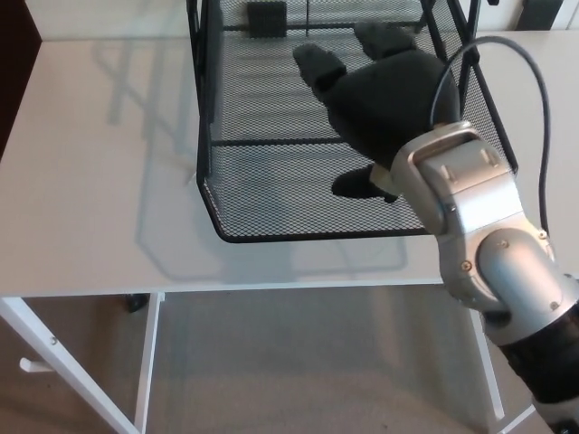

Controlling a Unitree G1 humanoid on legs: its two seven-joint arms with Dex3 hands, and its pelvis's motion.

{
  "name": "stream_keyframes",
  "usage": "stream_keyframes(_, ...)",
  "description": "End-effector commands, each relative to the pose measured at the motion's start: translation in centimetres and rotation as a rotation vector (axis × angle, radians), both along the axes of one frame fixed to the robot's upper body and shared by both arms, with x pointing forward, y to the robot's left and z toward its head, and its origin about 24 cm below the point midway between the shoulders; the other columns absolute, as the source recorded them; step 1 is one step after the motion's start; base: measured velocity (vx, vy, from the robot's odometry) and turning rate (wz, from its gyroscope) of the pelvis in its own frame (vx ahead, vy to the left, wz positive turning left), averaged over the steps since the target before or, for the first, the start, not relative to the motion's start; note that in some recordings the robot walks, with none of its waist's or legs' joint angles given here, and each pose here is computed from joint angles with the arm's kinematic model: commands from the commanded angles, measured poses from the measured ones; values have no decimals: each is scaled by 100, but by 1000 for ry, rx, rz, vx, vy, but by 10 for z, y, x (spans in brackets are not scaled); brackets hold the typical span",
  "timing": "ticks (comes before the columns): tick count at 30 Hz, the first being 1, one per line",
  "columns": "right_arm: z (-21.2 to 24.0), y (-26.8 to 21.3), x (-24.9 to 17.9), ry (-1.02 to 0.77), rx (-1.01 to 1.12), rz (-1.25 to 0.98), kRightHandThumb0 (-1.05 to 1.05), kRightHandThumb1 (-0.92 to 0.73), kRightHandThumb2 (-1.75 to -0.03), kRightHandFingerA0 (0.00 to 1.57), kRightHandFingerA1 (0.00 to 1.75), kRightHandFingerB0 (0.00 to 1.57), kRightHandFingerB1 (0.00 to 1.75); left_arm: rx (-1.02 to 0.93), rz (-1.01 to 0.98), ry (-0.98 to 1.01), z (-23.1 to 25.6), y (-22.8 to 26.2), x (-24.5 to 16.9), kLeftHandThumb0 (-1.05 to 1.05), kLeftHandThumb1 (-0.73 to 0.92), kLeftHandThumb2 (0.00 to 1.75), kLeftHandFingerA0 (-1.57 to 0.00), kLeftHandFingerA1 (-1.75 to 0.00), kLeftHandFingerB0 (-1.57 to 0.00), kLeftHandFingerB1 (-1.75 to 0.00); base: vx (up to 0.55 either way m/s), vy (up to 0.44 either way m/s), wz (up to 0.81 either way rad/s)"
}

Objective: The robot walk towards a table in front and then pushes a layer of a file tray back to its original position using its right hand

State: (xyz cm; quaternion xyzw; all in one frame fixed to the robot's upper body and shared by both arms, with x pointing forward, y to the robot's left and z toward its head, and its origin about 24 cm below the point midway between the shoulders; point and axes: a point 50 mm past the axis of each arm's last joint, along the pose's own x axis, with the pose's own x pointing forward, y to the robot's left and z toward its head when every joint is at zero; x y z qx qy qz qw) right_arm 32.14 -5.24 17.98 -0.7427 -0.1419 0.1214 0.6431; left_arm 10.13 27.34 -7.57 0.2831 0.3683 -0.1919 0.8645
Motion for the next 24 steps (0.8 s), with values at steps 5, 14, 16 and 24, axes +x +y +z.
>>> stream_keyframes(5,59,-6,-12,-73,148,46,-89,-62,-95,0,3,0,2,31,-2,26,0,4,-1,-31,63,59,-59,-41,-45,-36,0,0,0)
stream_keyframes(14,58,2,-41,-3,215,153,-83,-59,-95,0,10,0,9,31,0,24,1,6,4,-31,63,59,-60,-40,-46,-36,0,0,0)
stream_keyframes(16,44,4,-46,36,211,165,-82,-58,-95,0,10,0,10,30,-2,23,1,6,3,-31,63,59,-60,-41,-46,-36,0,0,0)
stream_keyframes(24,-33,5,-63,228,78,139,-83,-53,-94,0,11,0,9,36,-26,12,4,5,9,-30,64,59,-61,-41,-45,-36,0,0,0)
